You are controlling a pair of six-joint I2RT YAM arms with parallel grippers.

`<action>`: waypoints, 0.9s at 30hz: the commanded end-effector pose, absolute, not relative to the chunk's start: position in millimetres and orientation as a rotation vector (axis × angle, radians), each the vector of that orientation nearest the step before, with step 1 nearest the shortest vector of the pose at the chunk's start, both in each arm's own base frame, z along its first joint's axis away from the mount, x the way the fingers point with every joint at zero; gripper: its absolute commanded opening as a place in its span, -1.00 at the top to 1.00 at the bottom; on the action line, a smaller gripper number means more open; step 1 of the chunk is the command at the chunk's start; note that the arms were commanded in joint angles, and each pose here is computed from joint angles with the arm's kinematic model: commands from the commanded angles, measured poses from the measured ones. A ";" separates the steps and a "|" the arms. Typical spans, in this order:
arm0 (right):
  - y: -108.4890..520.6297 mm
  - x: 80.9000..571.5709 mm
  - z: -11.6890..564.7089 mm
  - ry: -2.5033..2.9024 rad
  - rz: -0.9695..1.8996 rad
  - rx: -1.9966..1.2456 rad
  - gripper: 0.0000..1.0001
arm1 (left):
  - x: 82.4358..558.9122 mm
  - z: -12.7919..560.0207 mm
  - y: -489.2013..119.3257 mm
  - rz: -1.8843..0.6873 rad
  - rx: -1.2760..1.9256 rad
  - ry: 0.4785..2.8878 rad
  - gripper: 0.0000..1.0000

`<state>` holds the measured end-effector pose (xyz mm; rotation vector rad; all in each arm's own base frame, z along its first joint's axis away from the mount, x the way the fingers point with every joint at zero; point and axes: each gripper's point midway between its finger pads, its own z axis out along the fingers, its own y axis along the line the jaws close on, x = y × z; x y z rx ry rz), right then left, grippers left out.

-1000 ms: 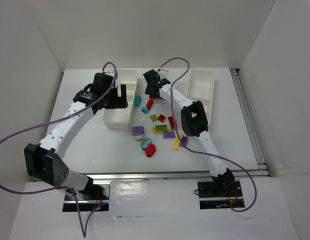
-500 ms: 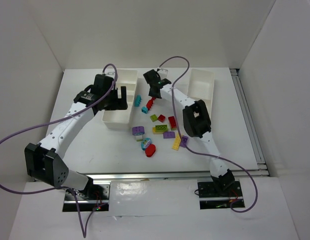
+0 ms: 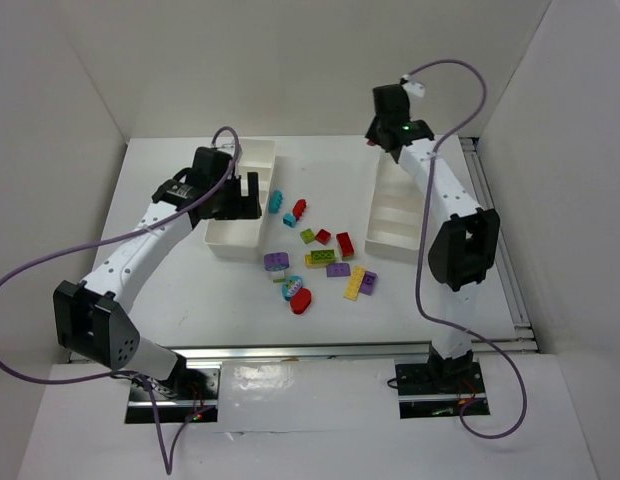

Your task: Sort the legos into containers by color

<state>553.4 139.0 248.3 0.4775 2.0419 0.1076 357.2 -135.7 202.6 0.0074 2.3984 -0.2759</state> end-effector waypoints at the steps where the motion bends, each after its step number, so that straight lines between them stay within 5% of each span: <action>1: 91.0 554.1 223.0 2.070 0.017 0.541 0.46 | 368.0 213.5 -150.5 -0.322 0.025 2.370 -0.99; 7: 51.7 578.0 189.7 2.104 -0.053 0.594 0.34 | 373.5 218.1 -156.2 -0.325 0.047 2.359 -0.99; 9: 48.0 589.4 183.7 2.107 -0.052 0.602 -0.06 | 373.5 218.1 -156.2 -0.326 0.047 2.359 -0.99; 12: 41.1 596.6 199.3 2.080 -0.058 0.618 -0.92 | 371.0 220.8 -161.0 -0.340 0.062 2.361 -0.99; 15: 49.0 588.9 213.8 2.060 -0.068 0.585 -0.92 | 370.8 218.2 -157.0 -0.308 0.065 2.376 -0.99; 19: 113.2 567.1 231.0 2.063 0.032 0.442 -0.61 | 374.4 222.5 -144.0 -0.220 0.027 2.365 -0.99; 27: 275.3 513.0 166.6 2.262 0.240 0.164 -0.85 | 371.8 230.9 -91.2 -0.170 -0.219 2.340 -0.96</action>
